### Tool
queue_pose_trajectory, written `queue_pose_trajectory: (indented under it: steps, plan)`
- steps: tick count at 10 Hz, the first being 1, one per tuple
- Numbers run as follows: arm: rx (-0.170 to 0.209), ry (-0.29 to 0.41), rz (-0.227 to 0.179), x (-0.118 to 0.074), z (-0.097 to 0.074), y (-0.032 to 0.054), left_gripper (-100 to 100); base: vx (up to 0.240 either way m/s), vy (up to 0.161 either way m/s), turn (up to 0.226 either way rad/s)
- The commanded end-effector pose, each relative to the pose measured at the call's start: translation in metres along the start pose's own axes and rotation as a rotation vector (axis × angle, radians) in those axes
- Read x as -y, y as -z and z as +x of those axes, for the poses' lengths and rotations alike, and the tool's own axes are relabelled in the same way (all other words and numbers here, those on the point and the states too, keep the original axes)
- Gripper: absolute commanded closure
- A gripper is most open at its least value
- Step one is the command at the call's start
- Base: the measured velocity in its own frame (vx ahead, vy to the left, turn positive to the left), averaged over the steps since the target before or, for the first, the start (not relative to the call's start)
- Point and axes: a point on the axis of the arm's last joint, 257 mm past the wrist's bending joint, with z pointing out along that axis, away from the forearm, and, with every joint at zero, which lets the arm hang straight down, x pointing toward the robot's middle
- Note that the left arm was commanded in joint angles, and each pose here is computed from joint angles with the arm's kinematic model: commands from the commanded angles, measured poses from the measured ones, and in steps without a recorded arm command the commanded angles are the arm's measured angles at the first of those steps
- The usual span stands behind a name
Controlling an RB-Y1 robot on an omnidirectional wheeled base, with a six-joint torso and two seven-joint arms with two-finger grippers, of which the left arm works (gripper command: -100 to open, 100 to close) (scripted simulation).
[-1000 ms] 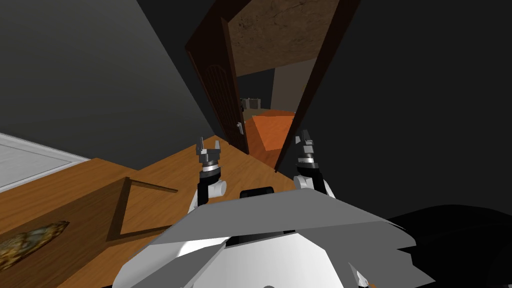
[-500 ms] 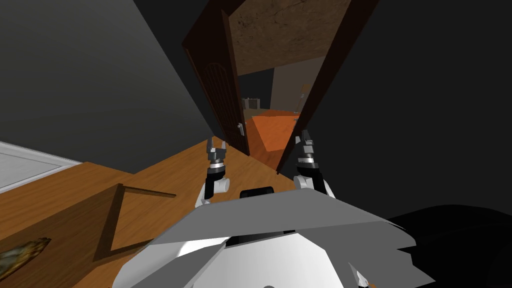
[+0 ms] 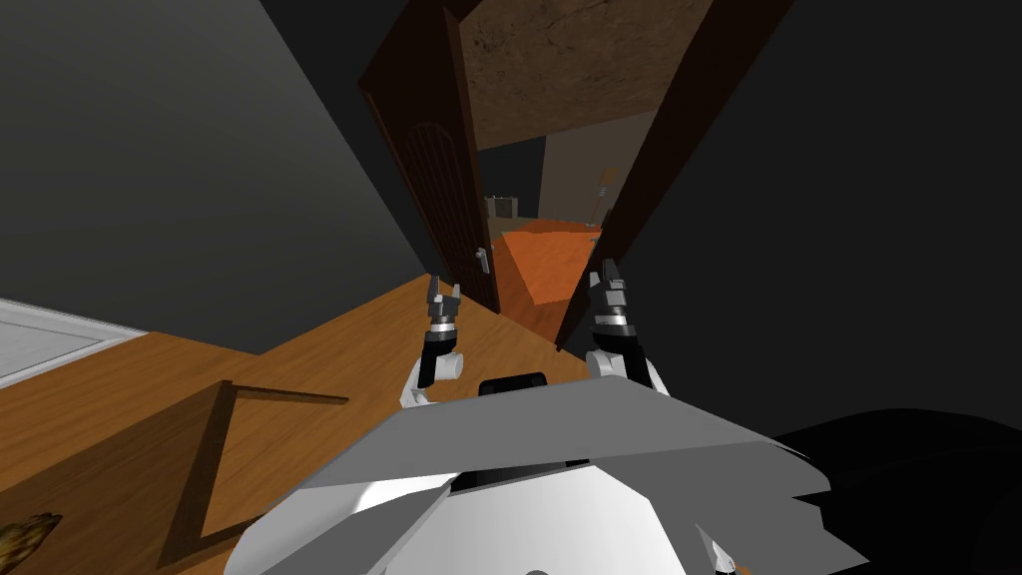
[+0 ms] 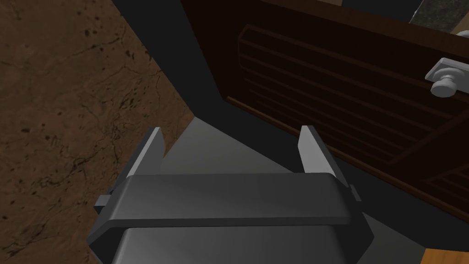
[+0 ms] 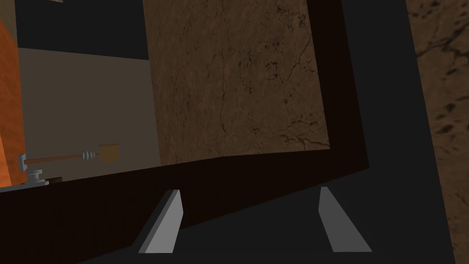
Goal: Push the door open
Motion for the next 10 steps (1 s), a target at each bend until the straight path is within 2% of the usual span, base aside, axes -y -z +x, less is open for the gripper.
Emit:
queue_pose_trajectory:
  steps: [1, 10]
  plan:
    - [-0.013, 0.008, -0.023, -0.014, 0.005, -0.0028, -100, 0.092, 0.088, -0.026]
    - [-0.089, 0.039, -0.154, -0.089, 0.034, -0.0097, -100, 0.091, 0.088, -0.029]
